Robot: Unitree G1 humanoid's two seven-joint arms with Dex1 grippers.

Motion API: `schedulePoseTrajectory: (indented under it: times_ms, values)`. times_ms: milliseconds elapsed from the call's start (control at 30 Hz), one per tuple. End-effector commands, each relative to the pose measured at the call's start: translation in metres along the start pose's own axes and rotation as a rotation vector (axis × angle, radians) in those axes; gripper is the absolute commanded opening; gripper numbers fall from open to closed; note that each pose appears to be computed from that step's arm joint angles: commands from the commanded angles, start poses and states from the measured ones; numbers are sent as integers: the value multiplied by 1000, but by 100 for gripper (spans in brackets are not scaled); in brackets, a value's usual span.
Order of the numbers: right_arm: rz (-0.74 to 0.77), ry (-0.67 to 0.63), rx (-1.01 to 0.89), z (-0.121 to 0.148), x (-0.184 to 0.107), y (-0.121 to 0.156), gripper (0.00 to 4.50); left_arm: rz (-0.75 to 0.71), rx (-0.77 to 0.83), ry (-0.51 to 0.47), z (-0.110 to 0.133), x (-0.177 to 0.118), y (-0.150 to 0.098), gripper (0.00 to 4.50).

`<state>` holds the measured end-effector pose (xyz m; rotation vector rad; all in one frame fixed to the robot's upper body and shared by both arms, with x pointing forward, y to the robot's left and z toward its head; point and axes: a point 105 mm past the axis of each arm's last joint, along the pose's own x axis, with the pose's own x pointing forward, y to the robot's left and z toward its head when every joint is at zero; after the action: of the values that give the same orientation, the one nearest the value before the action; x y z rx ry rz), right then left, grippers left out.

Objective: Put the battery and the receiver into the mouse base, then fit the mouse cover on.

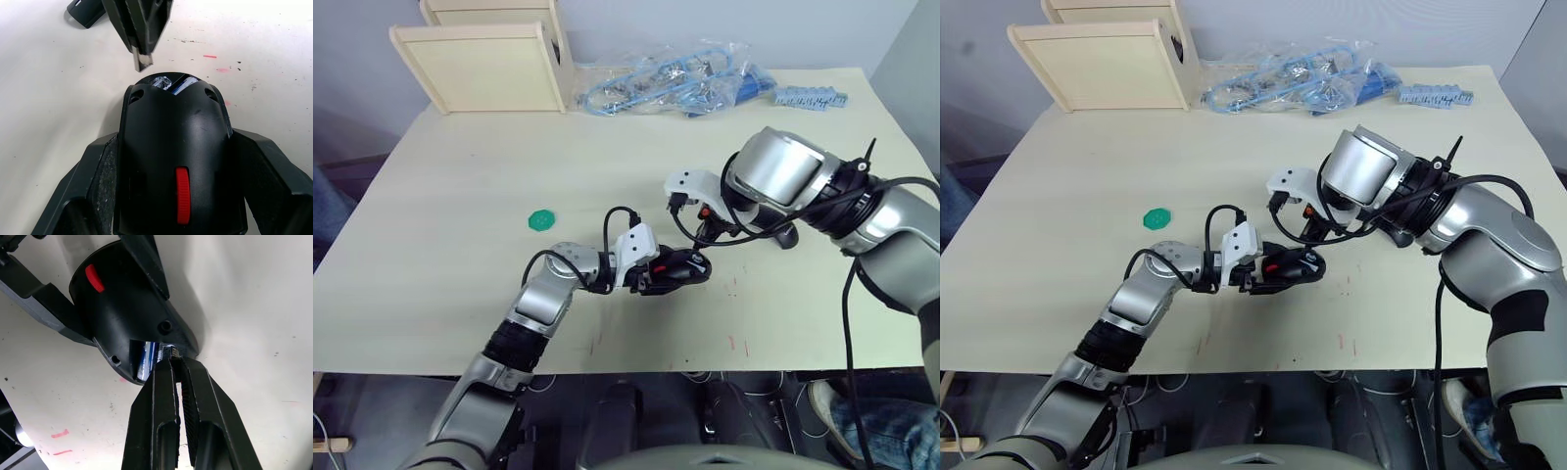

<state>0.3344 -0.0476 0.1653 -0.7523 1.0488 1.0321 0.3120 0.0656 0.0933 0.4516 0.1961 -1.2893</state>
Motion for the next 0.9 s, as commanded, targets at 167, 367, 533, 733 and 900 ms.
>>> schedulePoseTrajectory:
  times_ms: [167, 367, 533, 733, 900]
  values:
    - [4, 8, -1, -1, 1, 2, 0, 18, -12, 20, -6, 4, -1, 292]
    - [6, 11, 6, -2, 3, 2, 0, 20, -13, 18, -5, 4, 0, 292]
    - [4, 8, 15, -3, 5, 1, 0, 21, -13, 16, -5, 4, -1, 292]
    - [5, 6, 20, -3, 7, 0, 0, 22, -14, 15, -4, 5, 0, 292]
    - [5, 4, 24, -2, 9, 0, 0, 22, -15, 15, -4, 5, -1, 292]
